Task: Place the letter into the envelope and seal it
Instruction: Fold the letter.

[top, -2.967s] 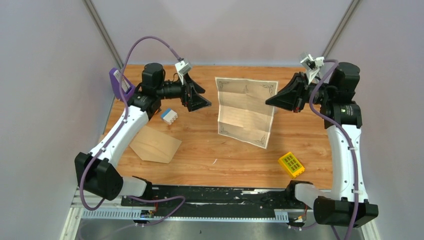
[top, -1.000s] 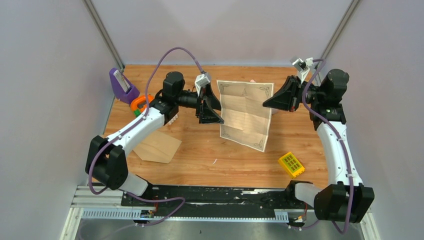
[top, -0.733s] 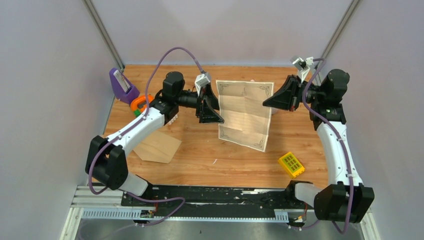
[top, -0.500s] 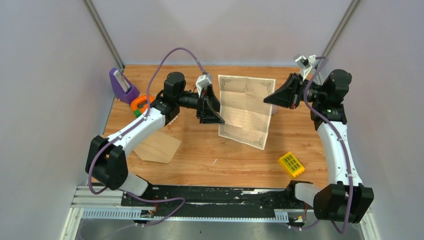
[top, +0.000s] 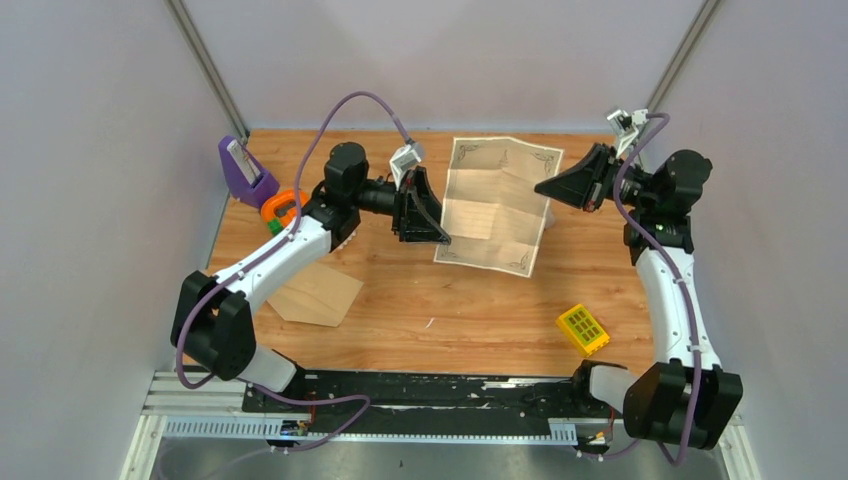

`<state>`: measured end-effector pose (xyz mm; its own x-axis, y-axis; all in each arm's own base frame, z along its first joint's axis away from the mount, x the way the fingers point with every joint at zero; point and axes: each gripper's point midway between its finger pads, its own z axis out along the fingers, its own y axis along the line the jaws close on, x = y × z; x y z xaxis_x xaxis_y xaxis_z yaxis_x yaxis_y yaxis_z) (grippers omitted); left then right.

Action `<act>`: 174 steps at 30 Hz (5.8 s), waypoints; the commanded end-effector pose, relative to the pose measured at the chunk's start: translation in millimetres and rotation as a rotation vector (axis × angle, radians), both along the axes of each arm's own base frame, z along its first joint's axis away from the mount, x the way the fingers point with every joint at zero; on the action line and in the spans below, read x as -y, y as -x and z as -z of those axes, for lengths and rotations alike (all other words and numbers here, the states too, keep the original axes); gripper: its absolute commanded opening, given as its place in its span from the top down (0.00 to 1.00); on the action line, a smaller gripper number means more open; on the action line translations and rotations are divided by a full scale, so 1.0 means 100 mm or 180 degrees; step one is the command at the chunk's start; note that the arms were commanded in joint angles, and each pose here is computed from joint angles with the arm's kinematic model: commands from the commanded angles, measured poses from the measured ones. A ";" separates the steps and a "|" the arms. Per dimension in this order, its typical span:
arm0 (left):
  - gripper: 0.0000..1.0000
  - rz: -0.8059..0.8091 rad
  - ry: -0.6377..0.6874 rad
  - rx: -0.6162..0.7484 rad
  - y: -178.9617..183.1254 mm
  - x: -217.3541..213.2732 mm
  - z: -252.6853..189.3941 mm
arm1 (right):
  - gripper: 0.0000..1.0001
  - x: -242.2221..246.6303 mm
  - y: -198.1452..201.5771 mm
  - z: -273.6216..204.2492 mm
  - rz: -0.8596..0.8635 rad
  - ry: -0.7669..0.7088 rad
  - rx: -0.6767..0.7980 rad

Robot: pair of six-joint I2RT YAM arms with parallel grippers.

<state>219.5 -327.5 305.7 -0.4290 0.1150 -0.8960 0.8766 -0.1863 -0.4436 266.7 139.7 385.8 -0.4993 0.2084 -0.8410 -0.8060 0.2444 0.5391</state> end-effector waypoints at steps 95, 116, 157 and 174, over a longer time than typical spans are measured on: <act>1.00 -0.0247 -0.0217 0.0417 -0.03 -0.21 0.02 | 0.07 -0.76 0.23 0.45 -0.0934 0.0536 0.0906; 1.00 -0.0299 -0.0341 0.0432 -0.07 -0.22 0.15 | 0.46 -1.00 0.30 0.82 -0.0898 0.1045 0.1100; 0.00 -0.0119 -0.0639 0.0802 -0.09 -0.02 -0.17 | 1.00 -0.97 0.69 1.13 -0.1256 0.1045 0.0704; 0.55 0.0299 -0.1024 0.0888 0.15 0.51 0.24 | 1.00 -0.94 0.71 1.18 -0.1224 0.1114 0.0748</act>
<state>203.7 -380.9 264.6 -0.2237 0.4551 -0.8618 0.9329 -0.1561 -0.3246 199.6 233.3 260.8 -0.3192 -0.2751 -0.9069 -0.9474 0.0677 0.3129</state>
